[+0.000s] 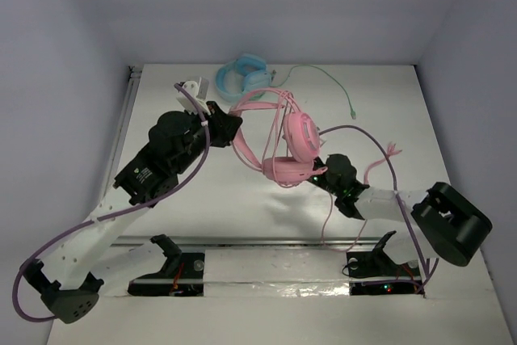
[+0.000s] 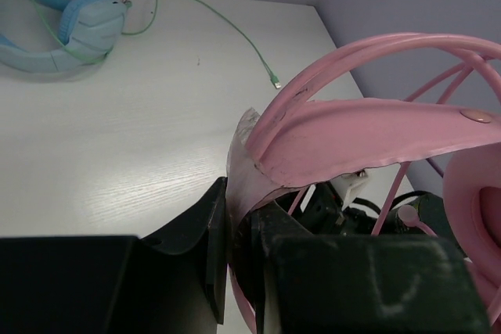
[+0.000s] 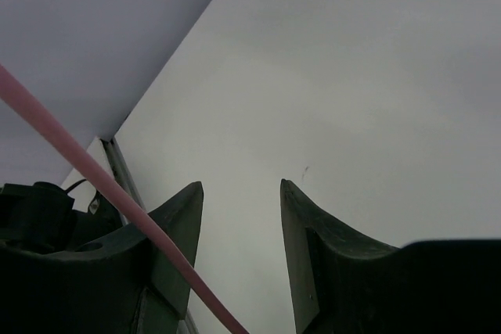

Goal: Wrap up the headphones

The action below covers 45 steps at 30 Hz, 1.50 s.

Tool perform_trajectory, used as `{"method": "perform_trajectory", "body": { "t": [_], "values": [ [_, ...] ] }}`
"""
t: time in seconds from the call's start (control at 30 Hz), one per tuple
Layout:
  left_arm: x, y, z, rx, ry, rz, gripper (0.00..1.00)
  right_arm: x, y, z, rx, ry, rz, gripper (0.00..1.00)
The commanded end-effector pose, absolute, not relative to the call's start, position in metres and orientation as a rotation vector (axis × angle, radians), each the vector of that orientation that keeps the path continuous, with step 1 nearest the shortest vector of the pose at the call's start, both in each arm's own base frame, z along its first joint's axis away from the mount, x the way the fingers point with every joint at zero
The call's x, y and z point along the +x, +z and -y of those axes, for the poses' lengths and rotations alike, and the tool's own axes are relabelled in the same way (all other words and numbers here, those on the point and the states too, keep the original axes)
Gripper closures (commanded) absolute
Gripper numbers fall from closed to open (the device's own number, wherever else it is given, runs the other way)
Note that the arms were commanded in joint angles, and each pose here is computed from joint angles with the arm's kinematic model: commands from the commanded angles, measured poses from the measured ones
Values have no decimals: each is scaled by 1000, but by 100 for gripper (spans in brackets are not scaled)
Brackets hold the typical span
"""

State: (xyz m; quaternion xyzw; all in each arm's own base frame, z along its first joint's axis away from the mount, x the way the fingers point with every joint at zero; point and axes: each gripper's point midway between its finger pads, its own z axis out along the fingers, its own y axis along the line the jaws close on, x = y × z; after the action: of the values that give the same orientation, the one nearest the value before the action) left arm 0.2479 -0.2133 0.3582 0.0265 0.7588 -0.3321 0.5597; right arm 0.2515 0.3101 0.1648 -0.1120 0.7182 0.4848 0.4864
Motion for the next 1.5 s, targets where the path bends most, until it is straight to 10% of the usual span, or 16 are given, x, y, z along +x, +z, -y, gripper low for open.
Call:
{"method": "perform_trajectory", "body": {
  "t": [0.0, 1.07, 1.2, 1.47],
  "values": [
    [257, 436, 211, -48, -929, -1556, 100, 248, 170, -314, -229, 1279, -1695, 50],
    [388, 398, 130, -479, -747, -1500, 100, 162, 56, -321, -117, 1206, -2125, 58],
    [401, 378, 122, -525, -676, -1521, 100, 144, 66, -346, -204, 1207, -2167, 94],
    [411, 326, 101, -606, -518, -1563, 100, 92, 95, -368, -401, 1080, -2268, 100]
  ]
}}
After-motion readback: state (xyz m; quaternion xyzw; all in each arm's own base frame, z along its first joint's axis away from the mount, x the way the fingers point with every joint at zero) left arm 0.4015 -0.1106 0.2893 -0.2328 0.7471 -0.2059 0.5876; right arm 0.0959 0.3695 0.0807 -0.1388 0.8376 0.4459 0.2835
